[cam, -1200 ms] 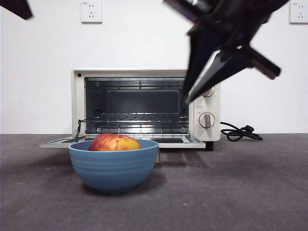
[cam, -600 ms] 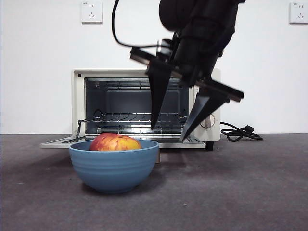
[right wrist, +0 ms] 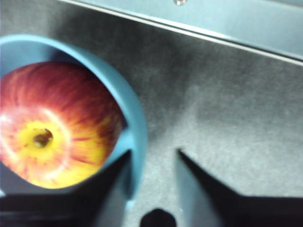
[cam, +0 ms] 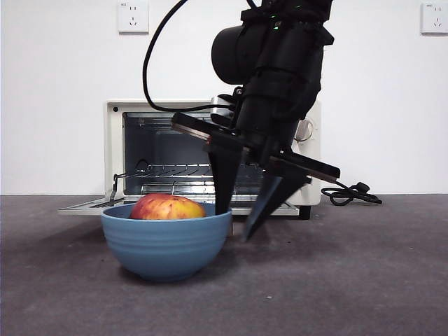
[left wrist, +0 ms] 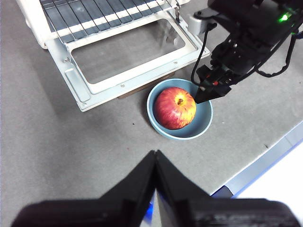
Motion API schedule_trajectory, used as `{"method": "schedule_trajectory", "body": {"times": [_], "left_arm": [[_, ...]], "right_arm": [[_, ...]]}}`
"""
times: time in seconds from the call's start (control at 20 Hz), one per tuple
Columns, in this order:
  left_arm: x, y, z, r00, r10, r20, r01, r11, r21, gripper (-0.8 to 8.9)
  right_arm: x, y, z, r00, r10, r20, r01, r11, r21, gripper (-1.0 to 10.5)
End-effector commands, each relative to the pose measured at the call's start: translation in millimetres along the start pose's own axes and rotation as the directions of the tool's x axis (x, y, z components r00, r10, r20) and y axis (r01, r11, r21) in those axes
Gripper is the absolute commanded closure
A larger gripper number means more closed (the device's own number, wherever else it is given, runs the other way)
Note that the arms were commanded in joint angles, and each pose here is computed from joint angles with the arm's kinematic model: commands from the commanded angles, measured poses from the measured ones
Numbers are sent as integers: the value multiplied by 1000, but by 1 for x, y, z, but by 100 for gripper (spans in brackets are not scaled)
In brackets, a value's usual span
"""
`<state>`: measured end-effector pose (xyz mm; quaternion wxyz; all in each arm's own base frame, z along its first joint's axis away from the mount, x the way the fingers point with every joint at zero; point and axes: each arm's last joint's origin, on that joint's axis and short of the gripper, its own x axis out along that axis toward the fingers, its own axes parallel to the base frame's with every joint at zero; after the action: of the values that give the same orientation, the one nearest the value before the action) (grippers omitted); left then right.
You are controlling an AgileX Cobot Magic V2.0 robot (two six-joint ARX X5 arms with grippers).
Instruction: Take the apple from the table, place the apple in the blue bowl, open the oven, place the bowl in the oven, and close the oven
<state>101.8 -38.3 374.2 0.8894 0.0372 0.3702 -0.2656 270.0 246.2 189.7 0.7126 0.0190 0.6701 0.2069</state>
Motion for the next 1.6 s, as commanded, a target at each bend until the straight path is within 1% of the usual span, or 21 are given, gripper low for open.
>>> {"method": "schedule_trajectory", "body": {"times": [0.05,0.2,0.3,0.45,0.55,0.65,0.75,0.9,1.0,1.1,1.2,1.25,1.3,1.45,1.6], "left_arm": [[2,0,-1,1000,0,-6,0,1000,6,818],[2,0,-1,1000,0,-7,0,1000,6,818],[2,0,-1,1000,-1,-7,1,1000,6,818],[2,0,-2,1000,-1,-7,1,1000,5,818],[2,0,-2,1000,-1,-14,1,1000,4,818],[2,0,-3,1000,-2,-24,2,1000,1,818],[3,0,-3,1000,-2,-28,2,1000,-1,818],[3,1,-2,1000,-3,-27,3,1000,-1,818],[5,1,-1,999,-3,-34,3,1000,-2,818],[6,2,0,999,-3,-40,3,1000,-3,818],[8,2,0,999,-4,-45,3,1000,-4,818],[9,2,1,999,-4,-49,4,1000,-5,818],[9,2,1,999,-4,-51,4,1000,-6,818],[9,3,1,999,-4,-51,4,1000,-3,818],[9,3,1,999,-4,-51,4,1000,-2,818]], "right_arm": [[5,2,-1,1000,-20,-1,20,1000,-18,958],[2,3,0,999,-49,22,49,999,1,958],[-5,8,6,998,-36,47,36,999,7,958],[-28,20,18,995,-7,102,6,1000,2,959],[-47,25,28,989,11,145,-14,1000,23,959],[-66,23,40,978,22,206,-36,997,66,959],[-82,12,53,963,30,266,-74,985,156,959],[-102,-5,69,937,-8,349,-90,961,262,959],[-109,-14,75,924,-4,382,-120,946,301,959],[-115,-26,81,917,3,398,-156,923,352,959],[-118,-35,89,921,28,388,-184,910,372,959],[-117,-39,93,929,32,370,-185,904,385,959],[-115,-40,96,936,22,350,-170,902,398,959],[-106,-41,109,961,-1,275,-116,906,408,959],[-96,-41,121,978,-13,210,-81,899,431,959]]}}
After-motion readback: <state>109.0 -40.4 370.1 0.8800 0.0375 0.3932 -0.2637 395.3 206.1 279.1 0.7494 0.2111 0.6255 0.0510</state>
